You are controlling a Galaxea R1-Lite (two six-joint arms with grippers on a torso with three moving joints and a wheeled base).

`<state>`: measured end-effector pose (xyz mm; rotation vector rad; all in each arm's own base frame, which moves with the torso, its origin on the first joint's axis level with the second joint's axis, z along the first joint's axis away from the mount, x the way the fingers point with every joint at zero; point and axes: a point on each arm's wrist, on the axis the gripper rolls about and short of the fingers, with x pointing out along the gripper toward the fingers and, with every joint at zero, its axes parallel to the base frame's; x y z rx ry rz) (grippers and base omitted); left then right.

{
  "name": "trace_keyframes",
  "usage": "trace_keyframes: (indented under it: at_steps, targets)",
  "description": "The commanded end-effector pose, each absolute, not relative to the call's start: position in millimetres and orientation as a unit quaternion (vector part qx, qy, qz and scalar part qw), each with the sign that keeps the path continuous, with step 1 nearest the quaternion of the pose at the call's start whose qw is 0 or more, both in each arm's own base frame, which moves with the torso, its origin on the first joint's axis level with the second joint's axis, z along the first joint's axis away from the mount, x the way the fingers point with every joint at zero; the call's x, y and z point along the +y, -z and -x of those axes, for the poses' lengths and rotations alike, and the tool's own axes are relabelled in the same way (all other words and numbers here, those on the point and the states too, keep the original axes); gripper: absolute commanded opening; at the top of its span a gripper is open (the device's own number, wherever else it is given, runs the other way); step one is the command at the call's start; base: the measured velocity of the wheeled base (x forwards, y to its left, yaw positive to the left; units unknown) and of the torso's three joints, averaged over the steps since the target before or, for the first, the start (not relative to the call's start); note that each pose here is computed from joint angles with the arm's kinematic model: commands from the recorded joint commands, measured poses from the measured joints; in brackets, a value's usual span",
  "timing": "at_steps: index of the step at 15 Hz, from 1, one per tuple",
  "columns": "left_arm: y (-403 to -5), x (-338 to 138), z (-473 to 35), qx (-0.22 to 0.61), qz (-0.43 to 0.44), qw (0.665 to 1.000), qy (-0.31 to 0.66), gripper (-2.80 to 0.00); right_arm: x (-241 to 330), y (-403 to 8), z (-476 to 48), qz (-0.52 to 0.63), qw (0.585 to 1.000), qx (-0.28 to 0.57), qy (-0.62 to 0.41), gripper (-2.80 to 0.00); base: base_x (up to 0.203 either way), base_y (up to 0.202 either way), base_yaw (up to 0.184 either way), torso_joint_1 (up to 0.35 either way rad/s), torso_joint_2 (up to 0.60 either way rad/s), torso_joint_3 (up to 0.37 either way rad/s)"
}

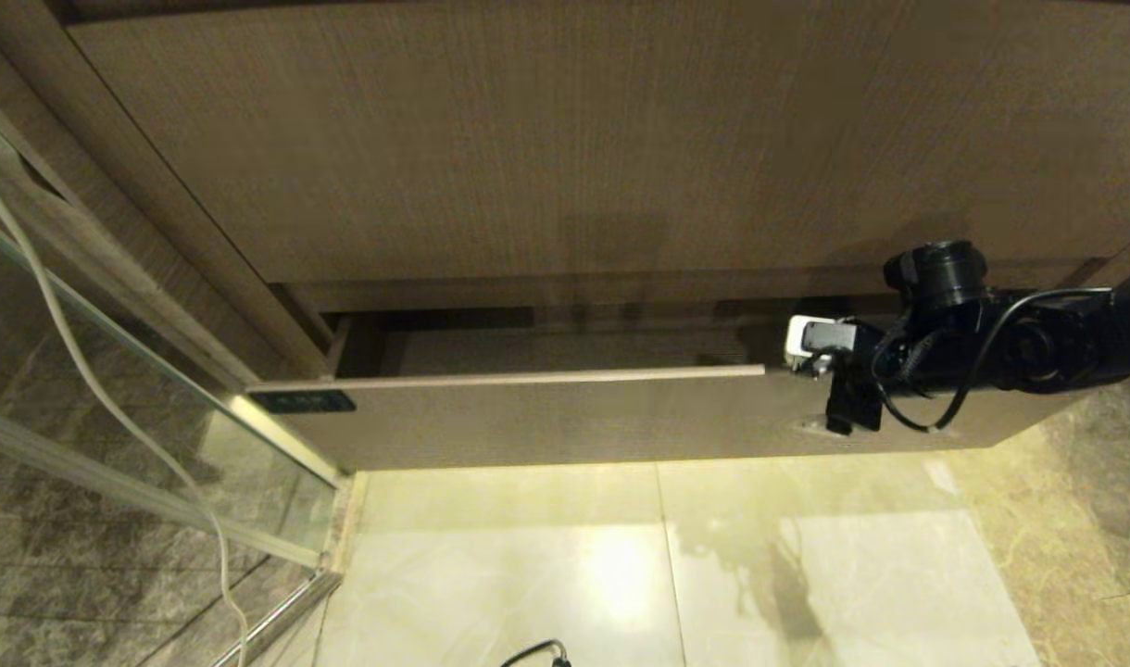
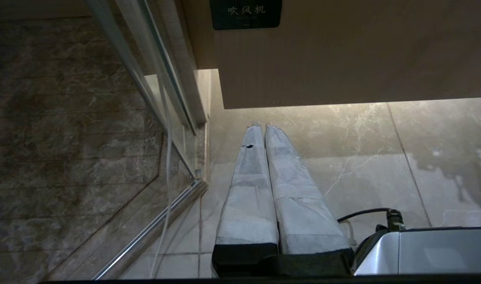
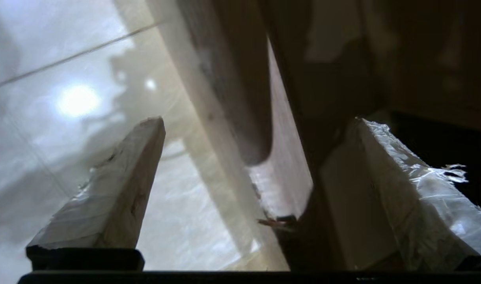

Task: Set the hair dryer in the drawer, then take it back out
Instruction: Pull open the drawer

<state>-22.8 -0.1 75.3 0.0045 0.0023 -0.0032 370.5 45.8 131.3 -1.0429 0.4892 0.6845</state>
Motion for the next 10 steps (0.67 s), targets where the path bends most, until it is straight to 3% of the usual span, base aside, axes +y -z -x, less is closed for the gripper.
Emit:
trace_keyframes:
  at_steps: [1, 10]
  targets:
    - [-75, 0, 23, 0.002, -0.002, 1.0, 0.002, -2.8, 46, -142, -366, 0.487, 0.787, 0.218, -0.308, 0.0, 0.0, 0.0, 0.0, 0.0, 0.0, 0.0]
    - [-75, 0, 23, 0.002, -0.002, 1.0, 0.002, -2.8, 37, -208, -293, 0.461, 0.803, 0.231, -0.3, 0.0, 0.0, 0.0, 0.0, 0.0, 0.0, 0.0]
